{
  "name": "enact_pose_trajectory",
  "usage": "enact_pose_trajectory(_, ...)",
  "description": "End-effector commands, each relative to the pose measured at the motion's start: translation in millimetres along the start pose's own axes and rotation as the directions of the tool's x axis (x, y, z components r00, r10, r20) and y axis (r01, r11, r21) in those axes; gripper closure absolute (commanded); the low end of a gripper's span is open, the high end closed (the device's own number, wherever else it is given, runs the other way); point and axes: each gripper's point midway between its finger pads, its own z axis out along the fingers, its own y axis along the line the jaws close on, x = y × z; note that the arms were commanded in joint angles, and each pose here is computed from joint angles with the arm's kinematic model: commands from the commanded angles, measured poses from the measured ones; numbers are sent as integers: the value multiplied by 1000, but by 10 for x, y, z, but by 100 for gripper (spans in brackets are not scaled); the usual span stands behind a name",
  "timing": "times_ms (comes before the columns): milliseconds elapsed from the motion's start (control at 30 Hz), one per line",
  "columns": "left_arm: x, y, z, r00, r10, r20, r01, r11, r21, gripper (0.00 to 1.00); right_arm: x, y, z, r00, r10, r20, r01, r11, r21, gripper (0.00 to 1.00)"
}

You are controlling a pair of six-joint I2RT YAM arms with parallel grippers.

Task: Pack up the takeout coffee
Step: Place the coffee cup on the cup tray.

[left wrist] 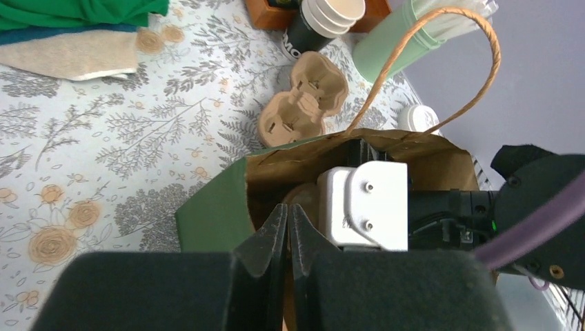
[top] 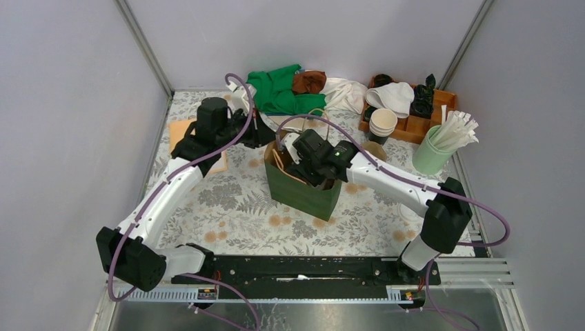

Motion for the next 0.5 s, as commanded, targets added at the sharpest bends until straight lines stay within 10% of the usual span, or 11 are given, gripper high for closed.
enact_pose_trajectory(0, -79, -102, 37, 999, 46, -3, -46, 999, 17, 93, 940, -110, 115, 928, -85, -362, 127, 987, 95, 65)
enact_pose_trajectory(300, -8, -74, -59, 995, 65, -73, -67, 997, -25, 66, 915, -65, 35, 956, -76, -284, 106, 990, 90, 64)
enact_pose_trajectory(467, 151, -32, 2, 985, 36, -170, -43, 998, -40, 66, 908, -106, 51, 956, -100, -277, 133, 986, 103, 64)
